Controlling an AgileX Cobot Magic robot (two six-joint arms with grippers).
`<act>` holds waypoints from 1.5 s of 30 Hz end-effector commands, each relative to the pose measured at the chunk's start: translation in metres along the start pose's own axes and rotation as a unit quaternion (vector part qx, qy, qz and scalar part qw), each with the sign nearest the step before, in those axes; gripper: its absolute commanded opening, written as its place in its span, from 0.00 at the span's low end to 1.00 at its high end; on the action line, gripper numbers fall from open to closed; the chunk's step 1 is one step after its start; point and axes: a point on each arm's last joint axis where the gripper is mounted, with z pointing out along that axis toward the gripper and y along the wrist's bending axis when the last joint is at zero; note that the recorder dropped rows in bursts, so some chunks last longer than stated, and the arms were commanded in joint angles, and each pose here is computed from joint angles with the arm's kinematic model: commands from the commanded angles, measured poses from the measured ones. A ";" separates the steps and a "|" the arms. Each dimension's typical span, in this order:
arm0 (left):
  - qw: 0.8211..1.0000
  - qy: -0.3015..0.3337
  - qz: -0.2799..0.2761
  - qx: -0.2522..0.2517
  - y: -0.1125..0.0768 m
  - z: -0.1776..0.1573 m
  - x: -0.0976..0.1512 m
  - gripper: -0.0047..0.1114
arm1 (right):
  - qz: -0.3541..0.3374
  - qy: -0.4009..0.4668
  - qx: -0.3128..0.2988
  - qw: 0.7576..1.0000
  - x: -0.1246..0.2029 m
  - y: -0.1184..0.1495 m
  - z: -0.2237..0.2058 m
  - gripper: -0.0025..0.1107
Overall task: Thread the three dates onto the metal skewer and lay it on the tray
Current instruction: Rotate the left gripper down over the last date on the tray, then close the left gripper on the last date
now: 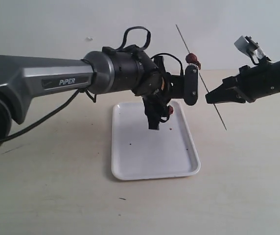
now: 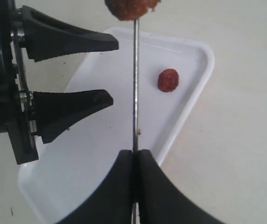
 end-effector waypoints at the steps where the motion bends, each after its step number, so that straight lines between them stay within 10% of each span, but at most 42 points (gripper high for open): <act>1: 0.998 0.016 0.056 -0.018 -0.004 0.010 -0.008 0.54 | 0.023 -0.008 0.027 0.999 0.001 -0.012 -0.013 0.02; 26: 0.980 0.018 0.193 -0.032 -0.016 0.048 -0.011 0.54 | 0.027 -0.009 0.024 0.999 0.001 -0.012 -0.015 0.02; 45: 0.979 0.031 0.198 -0.022 -0.025 0.062 -0.002 0.54 | 0.024 -0.011 0.023 0.999 0.001 -0.012 -0.015 0.02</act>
